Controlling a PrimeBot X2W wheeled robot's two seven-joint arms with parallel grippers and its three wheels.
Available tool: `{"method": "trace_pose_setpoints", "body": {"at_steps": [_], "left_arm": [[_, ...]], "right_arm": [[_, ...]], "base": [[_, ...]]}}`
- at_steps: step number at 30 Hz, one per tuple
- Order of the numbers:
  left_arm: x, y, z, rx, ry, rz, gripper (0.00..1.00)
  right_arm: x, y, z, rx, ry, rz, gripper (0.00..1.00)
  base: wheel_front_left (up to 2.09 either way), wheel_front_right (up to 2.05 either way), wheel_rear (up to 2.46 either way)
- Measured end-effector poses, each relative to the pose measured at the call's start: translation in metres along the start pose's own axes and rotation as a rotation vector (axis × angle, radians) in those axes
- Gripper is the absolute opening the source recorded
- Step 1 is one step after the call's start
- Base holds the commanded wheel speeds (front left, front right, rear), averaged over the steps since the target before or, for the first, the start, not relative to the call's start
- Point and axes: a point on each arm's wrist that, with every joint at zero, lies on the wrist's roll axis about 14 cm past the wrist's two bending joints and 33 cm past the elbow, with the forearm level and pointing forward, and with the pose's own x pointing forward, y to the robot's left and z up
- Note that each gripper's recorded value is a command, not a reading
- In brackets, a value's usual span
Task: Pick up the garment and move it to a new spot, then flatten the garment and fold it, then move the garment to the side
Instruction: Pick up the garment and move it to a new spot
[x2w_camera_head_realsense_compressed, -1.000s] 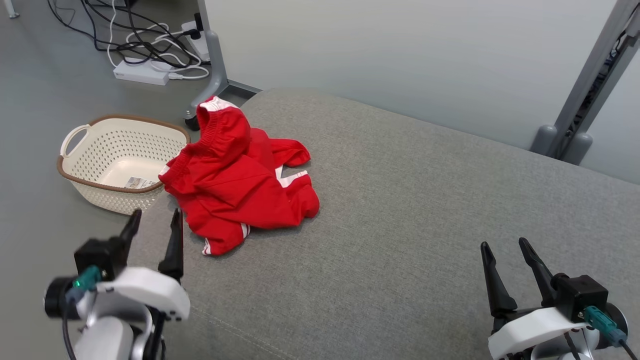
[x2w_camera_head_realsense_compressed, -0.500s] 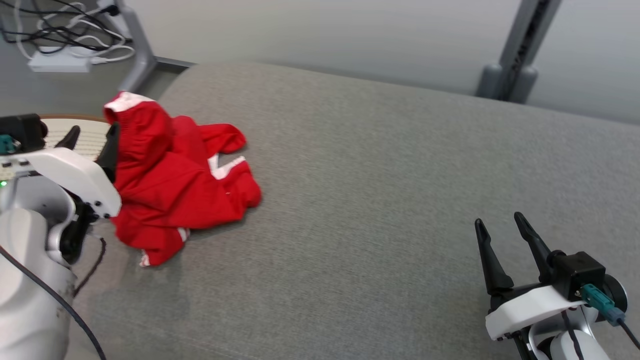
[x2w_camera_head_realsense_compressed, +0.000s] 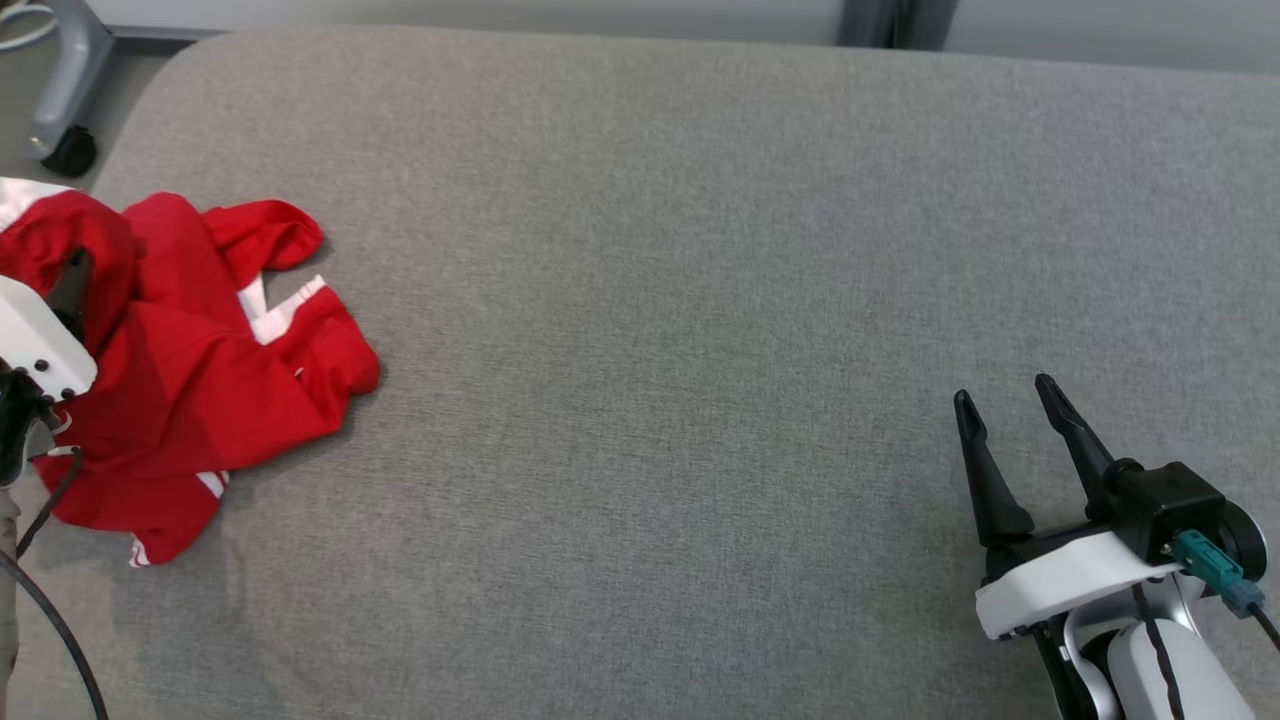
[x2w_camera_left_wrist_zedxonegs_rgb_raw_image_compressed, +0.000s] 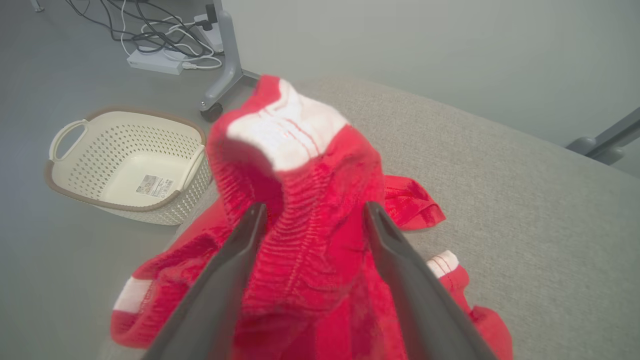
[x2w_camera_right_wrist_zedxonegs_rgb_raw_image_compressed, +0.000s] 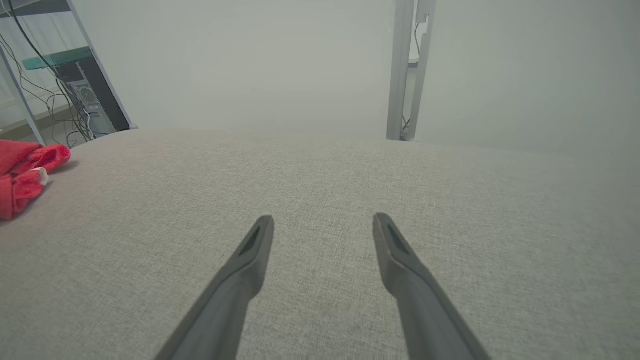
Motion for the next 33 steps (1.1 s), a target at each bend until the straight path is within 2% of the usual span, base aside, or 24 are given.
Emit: {"method": "trace_pose_setpoints", "body": {"at_steps": [2, 3, 4, 5, 11, 19, 25, 33], "left_arm": [[0.008, -0.002, -0.005, 0.005, 0.019, 0.0, 1.0], [0.012, -0.003, -0.006, 0.002, 0.021, 0.002, 0.86], [0.015, -0.004, -0.005, -0.002, 0.015, 0.003, 0.2], [0.017, -0.004, -0.005, -0.002, 0.008, 0.005, 0.0], [0.016, 0.0, 0.008, 0.04, -0.068, 0.018, 0.0], [-0.009, -0.013, 0.061, 0.108, -0.328, -0.023, 0.0], [-0.037, -0.055, 0.069, 0.161, -0.465, -0.142, 0.0], [-0.077, -0.127, 0.044, 0.184, -0.531, -0.311, 0.0]], "right_arm": [[0.001, -0.005, -0.005, 0.002, 0.012, -0.011, 1.0], [0.001, -0.007, -0.007, 0.002, 0.016, -0.014, 1.0], [0.002, -0.009, -0.009, 0.001, 0.02, -0.017, 1.0], [0.003, -0.01, -0.011, 0.002, 0.024, -0.018, 1.0], [0.007, -0.007, -0.012, 0.006, 0.025, -0.011, 1.0], [0.004, 0.004, -0.001, 0.005, -0.003, 0.005, 1.0], [-0.005, 0.009, 0.017, 0.004, -0.053, -0.001, 1.0], [-0.029, -0.007, 0.028, 0.001, -0.084, -0.073, 1.0]], "base": [[0.0, 0.0, 0.0], [0.0, 0.0, 0.0], [0.0, 0.0, 0.0], [0.0, 0.0, 0.0], [0.0, 0.0, 0.0], [0.0, 0.0, 0.0], [0.0, 0.0, 0.0], [0.0, 0.0, 0.0]]}}
